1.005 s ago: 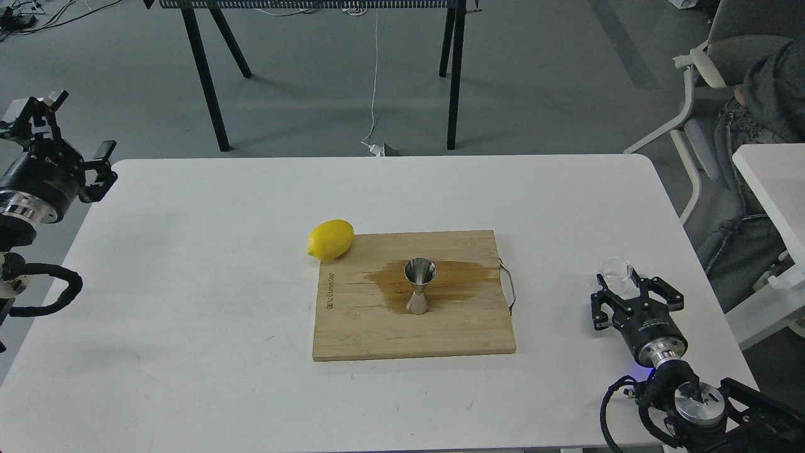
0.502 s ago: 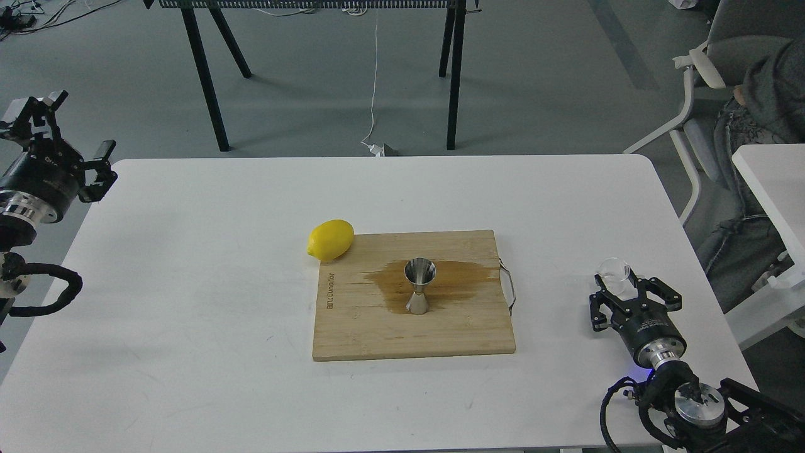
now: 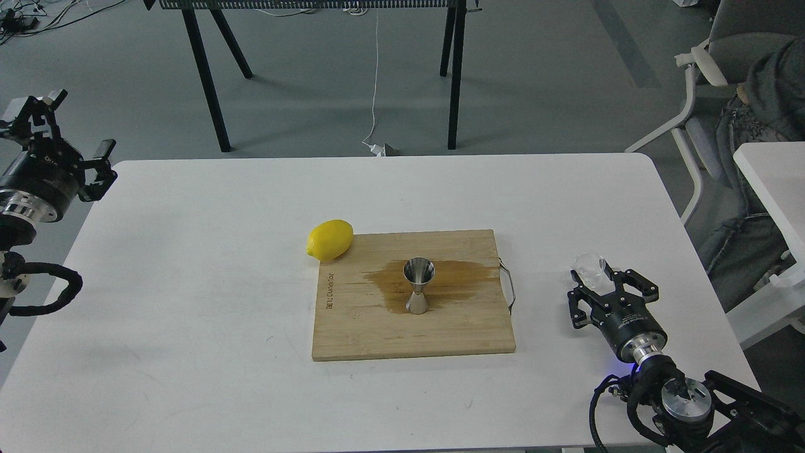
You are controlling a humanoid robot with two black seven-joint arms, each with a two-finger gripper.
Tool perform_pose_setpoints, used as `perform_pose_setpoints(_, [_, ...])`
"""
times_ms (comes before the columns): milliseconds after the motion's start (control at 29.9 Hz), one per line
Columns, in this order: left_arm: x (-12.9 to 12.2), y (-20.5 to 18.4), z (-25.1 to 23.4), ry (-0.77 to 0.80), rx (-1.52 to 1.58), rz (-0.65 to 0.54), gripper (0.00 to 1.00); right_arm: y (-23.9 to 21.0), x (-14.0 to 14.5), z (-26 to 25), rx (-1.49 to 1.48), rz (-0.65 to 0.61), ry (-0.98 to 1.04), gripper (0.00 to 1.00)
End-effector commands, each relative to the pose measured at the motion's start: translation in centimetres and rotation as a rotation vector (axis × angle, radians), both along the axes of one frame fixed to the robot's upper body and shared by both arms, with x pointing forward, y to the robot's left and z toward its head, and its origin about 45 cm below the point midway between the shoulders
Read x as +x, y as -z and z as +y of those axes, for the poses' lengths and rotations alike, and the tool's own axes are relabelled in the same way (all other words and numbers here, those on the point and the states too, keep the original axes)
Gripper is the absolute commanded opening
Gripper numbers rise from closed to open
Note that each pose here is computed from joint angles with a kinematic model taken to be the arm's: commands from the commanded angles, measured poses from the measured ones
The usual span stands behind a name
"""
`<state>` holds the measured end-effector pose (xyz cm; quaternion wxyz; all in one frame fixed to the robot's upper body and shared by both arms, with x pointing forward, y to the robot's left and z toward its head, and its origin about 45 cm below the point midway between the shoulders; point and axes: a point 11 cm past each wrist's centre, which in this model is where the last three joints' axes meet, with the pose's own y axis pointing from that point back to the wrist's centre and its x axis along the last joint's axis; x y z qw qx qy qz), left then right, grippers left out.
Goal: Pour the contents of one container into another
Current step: 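Swing the right gripper inward over the cutting board toward the jigger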
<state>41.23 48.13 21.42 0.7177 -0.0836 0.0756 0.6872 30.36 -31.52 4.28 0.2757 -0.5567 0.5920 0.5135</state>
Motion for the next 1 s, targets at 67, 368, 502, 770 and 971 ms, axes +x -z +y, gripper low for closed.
perform_pose_setpoints(67, [0.0,0.2,-0.3,0.004,-0.005,0.002,1.0,-1.2,0.6,1.9,0.0,-0.045,-0.076,0.44])
perform_pose_setpoints(368, [0.1,0.3,-0.4,0.005,-0.007,0.003,1.0,-5.5,2.8,6.7,-0.029,-0.194,-0.277,0.43])
perform_pose_setpoints(502, [0.1,0.5,-0.6,0.008,-0.012,0.004,1.0,-8.0,3.6,9.0,-0.048,-0.275,-0.382,0.43])
perform_pose_setpoints(770, [0.2,0.8,-1.2,0.014,-0.022,0.005,1.0,-11.5,4.6,12.6,-0.109,-0.387,-0.575,0.43])
perform_pose_setpoints(971, [0.2,0.8,-1.2,0.013,-0.026,0.005,1.0,-13.0,4.8,14.7,-0.178,-0.439,-0.711,0.43])
